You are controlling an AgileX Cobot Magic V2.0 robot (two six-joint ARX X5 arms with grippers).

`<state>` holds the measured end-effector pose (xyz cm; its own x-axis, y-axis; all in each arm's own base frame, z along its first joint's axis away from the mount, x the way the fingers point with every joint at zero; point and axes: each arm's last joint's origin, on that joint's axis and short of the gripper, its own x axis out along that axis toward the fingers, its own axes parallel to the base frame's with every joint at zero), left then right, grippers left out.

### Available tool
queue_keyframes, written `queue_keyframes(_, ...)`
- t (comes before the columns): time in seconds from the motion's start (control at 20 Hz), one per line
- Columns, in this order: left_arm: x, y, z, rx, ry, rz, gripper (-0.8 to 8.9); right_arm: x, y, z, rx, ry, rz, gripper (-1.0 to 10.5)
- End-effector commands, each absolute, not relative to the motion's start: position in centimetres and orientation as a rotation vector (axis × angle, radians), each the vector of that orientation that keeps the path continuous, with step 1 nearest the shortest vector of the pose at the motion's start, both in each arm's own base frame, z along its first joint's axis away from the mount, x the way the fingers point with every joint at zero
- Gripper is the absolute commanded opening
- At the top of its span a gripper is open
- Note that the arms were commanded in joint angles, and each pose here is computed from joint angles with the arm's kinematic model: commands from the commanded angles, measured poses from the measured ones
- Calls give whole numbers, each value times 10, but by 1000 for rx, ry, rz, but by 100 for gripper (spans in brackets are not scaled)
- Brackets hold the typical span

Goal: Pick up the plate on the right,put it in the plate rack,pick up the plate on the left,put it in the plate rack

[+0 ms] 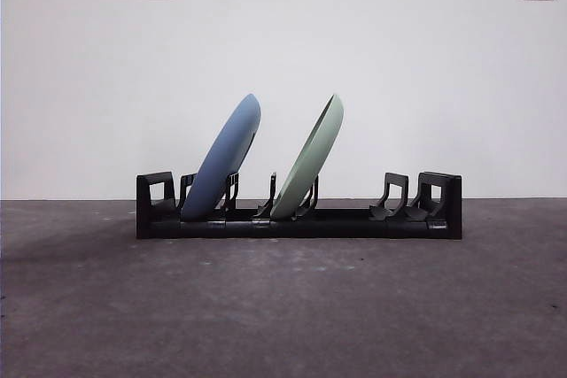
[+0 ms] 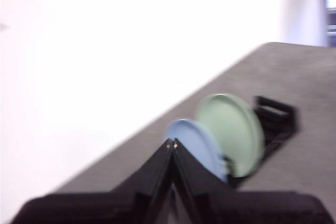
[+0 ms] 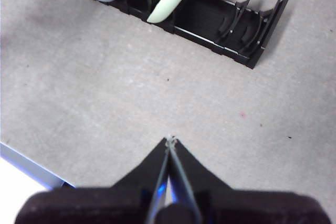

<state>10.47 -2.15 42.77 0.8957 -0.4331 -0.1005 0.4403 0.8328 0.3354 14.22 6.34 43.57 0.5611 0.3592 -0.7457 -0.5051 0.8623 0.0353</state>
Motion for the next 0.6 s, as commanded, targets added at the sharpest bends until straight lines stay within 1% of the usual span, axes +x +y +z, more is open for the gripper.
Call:
queue_keyframes(0.05, 97, -13, 400, 427, -33, -357, -4, 145, 65, 434, -190, 837, 509, 3)
queue_keyframes(0.2, 92, -7, 345, 371, -44, -287, -4, 147, 66, 433, -191, 844, 509, 3)
queue_keyframes(0.4, 95, -2, 271, 274, -47, -201, -4, 148, 66, 433, -191, 845, 509, 3)
queue_keyframes(0.6, 95, 1, 219, 190, -26, -118, -4, 148, 66, 433, -191, 845, 509, 3)
